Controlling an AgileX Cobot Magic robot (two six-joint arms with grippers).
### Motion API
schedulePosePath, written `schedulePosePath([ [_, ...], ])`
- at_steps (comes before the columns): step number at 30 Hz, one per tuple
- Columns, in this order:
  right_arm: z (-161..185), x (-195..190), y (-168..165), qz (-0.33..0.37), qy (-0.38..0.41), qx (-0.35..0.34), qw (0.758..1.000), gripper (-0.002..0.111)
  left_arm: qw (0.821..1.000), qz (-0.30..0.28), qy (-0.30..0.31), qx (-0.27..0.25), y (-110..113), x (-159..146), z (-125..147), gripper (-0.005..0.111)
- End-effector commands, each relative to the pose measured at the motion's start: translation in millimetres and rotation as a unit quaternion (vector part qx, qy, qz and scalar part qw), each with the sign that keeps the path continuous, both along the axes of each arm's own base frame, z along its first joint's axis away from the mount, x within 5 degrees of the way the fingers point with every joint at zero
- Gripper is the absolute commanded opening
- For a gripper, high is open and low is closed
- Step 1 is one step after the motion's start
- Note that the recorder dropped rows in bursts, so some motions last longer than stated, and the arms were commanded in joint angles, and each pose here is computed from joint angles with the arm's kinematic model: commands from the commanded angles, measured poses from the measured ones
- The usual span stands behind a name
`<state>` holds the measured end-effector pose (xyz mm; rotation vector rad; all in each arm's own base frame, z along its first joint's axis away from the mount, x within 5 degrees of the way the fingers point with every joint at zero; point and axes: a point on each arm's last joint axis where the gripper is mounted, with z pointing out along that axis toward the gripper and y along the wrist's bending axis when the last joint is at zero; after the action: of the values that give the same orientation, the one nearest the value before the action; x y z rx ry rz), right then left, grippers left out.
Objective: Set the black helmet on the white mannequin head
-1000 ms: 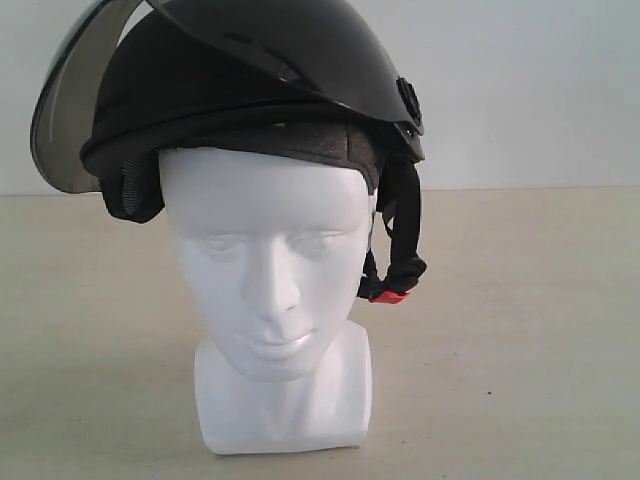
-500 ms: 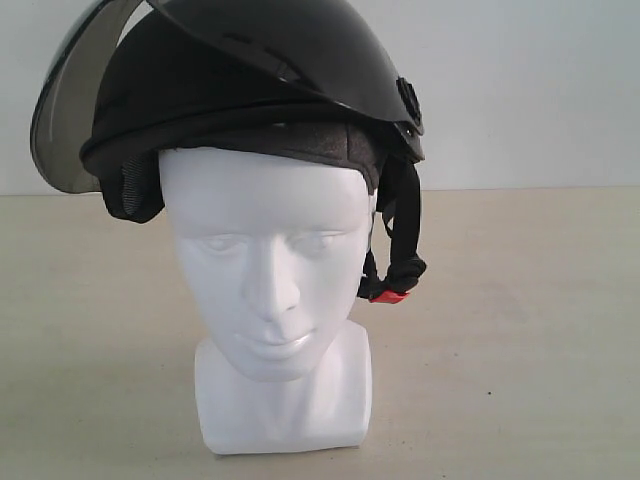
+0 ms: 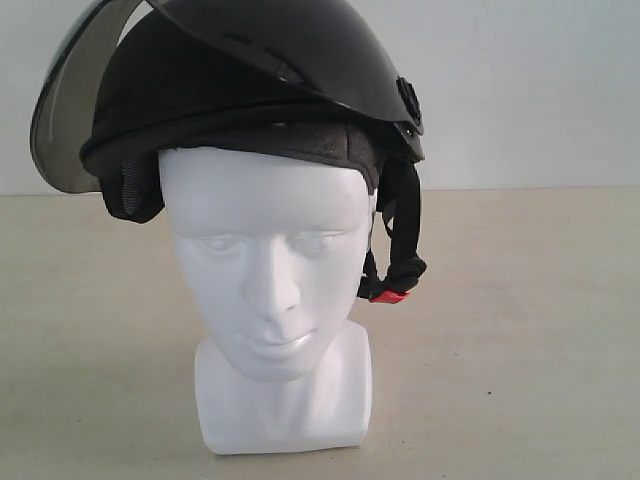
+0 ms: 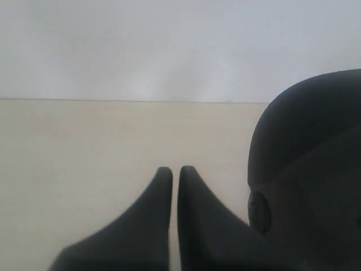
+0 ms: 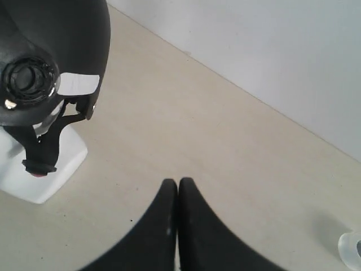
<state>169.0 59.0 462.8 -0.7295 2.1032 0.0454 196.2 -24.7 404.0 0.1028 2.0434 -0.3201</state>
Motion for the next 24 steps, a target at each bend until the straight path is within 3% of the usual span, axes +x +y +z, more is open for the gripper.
schedulePosePath([
  [1, 3, 0, 1, 0.005, -0.011, 0.006, 1.0, 0.0, 1.0, -0.016, 0.001, -0.003, -4, 10, 10, 0.004],
  [7, 13, 1, 17, 0.024, -0.02, 0.14, 0.99, 0.0, 0.999, -0.035, 0.027, -0.007, -7, 27, 20, 0.004],
  [12, 1, 12, 39, 0.01, 0.122, 0.272, 0.955, 0.0, 0.996, -0.054, 0.067, -0.005, -10, 44, 20, 0.004],
  [15, -5, 18, 48, 0.029, 0.165, 0.292, 0.942, 0.0, 0.994, -0.063, 0.086, -0.015, -12, 52, 16, 0.004],
  [18, -12, 30, 51, 0.033, 0.162, 0.274, 0.947, 0.0, 0.994, -0.063, 0.092, -0.015, -12, 56, 13, 0.004],
  [24, -10, 59, 56, 0.001, 0.114, 0.325, 0.939, 0.0, 0.995, -0.057, 0.079, -0.019, -12, 62, 14, 0.004],
])
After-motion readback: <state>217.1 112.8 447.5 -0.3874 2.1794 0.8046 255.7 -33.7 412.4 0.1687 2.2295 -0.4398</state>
